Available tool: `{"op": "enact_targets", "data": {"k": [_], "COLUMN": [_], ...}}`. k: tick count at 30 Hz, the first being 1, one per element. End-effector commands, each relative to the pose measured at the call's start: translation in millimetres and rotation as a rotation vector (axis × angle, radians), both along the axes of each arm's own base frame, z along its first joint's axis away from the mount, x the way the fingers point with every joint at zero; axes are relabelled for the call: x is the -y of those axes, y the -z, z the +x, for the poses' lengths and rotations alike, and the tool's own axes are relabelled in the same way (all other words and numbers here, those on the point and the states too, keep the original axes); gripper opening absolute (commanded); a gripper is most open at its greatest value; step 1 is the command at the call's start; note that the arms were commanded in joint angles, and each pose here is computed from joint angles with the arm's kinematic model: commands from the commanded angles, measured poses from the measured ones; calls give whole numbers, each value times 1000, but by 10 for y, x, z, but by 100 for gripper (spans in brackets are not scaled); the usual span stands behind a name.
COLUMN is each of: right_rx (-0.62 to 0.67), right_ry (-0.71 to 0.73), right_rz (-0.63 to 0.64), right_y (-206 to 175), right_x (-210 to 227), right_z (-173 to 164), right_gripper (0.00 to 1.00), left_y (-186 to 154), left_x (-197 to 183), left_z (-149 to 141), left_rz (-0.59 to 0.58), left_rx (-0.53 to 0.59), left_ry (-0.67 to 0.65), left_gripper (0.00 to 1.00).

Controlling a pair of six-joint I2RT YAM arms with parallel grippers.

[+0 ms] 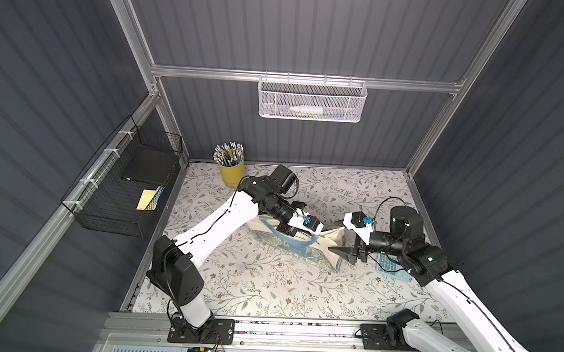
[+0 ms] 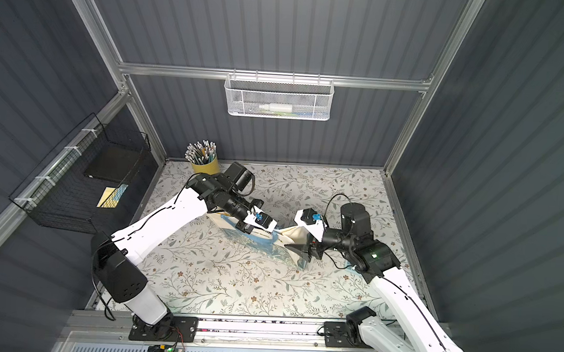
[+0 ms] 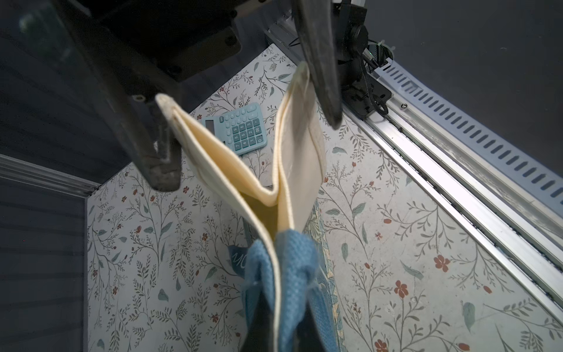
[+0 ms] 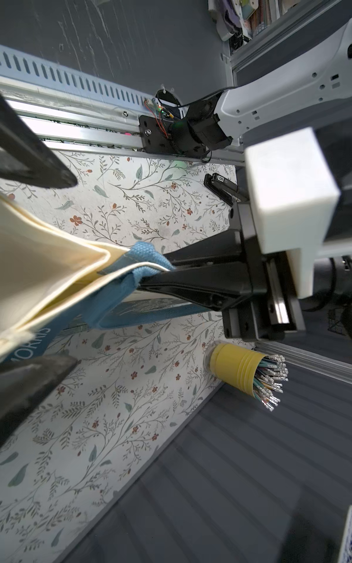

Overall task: Put away the canvas bag
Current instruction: Press the canvas bag.

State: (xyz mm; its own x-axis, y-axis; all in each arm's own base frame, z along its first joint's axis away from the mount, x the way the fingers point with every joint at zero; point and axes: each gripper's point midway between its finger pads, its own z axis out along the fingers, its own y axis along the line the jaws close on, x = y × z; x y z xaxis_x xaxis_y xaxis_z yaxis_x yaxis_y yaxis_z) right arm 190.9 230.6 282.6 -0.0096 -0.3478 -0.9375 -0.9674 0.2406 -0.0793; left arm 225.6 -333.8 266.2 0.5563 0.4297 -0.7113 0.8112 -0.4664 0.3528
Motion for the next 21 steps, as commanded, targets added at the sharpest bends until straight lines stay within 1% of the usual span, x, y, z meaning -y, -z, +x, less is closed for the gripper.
{"op": "enact_targets", "data": {"k": [1, 4, 8, 10, 13, 15, 17, 18, 20, 21], "right_rx": [-61, -81, -126, -150, -178, -194, -212, -224, -237, -237], "right_ry": [22, 41, 66, 83, 104, 132, 177, 208, 245, 257], "right_rz": [-13, -21, -28, -24, -21, -26, -29, -31, -27, -22], "right_y": [119, 154, 207, 227, 254, 289, 322, 343, 359, 357], "right_x": [23, 37, 30, 10, -32, -49, -52, -43, -35, -35], "right_z": [-48, -54, -60, -56, -61, -35, 31, 80, 145, 170], "right_gripper": [81, 77, 66, 60, 54, 54, 59, 60, 53, 48], "left_y": [-415, -520, -634, -689, -762, -829, -882, -911, -952, -975], "left_x": [107, 137, 169, 188, 200, 202, 204, 203, 196, 190], "left_z": [46, 127, 206, 271, 364, 399, 414, 422, 431, 432], "left_rz": [-140, -164, -192, -219, -258, -284, -302, -309, -320, -325], "left_rx": [-4, -31, -108, -155, -224, -272, -301, -311, -323, -324], "left_ry": [6, -38, -80, -115, -166, -183, -190, -194, -197, -197], "left_gripper": [0, 0, 0, 0, 0, 0, 0, 0, 0, 0]}}
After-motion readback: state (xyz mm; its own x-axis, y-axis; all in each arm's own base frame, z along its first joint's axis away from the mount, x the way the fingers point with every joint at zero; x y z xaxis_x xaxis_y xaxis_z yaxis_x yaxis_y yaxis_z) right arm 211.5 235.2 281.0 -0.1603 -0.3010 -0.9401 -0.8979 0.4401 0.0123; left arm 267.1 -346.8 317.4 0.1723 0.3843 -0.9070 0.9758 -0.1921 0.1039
